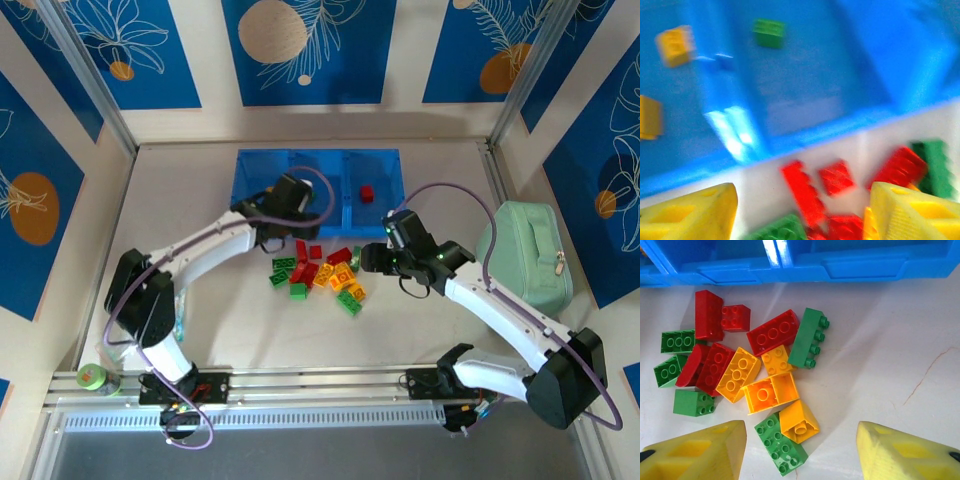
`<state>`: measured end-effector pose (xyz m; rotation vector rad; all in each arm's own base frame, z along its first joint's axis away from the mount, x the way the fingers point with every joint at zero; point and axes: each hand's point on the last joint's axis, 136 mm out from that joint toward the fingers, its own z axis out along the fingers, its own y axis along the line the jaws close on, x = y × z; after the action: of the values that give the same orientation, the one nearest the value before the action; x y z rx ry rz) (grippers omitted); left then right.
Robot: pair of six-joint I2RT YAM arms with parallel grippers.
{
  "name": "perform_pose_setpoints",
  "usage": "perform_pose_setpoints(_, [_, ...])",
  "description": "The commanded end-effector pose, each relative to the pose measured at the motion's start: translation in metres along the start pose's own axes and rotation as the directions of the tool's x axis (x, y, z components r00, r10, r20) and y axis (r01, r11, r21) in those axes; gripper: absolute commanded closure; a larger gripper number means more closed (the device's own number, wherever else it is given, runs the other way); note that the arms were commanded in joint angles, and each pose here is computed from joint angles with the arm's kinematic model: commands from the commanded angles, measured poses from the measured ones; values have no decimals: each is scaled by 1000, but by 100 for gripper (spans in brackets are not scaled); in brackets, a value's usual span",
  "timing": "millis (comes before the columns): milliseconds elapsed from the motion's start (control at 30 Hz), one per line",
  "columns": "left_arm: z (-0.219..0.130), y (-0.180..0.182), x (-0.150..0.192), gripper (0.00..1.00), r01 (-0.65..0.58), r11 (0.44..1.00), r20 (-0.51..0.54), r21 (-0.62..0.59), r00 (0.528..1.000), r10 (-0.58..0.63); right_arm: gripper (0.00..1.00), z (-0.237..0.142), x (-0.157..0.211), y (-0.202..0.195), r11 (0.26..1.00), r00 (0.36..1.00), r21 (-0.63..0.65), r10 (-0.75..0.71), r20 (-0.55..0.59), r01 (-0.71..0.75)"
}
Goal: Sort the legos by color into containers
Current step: Place the lego in the container, then pick up the lego from the center of the table.
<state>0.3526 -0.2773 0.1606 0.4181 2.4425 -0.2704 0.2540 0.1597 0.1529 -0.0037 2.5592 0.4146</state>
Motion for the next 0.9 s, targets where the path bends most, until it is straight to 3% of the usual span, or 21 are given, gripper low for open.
perform_pose_setpoints(0, [-17,-37,3,31,-70,993,64,92,996,64,39,-4,2,-5,999,999,2,37,4,-37])
perform_pose_setpoints(167, [-12,-93,40,32,-204,956,15,213,979,205,39,-8,-1,-14,997,997,1,75,22,-75])
perform_pose_setpoints(367, [13,-126,77,31,-240,917,-59,319,960,272,35,-14,-1,-26,994,993,-4,110,45,-110])
perform_pose_setpoints(867, [53,-124,114,32,-306,914,-167,268,919,357,35,-21,-4,-41,985,982,-37,171,75,-169])
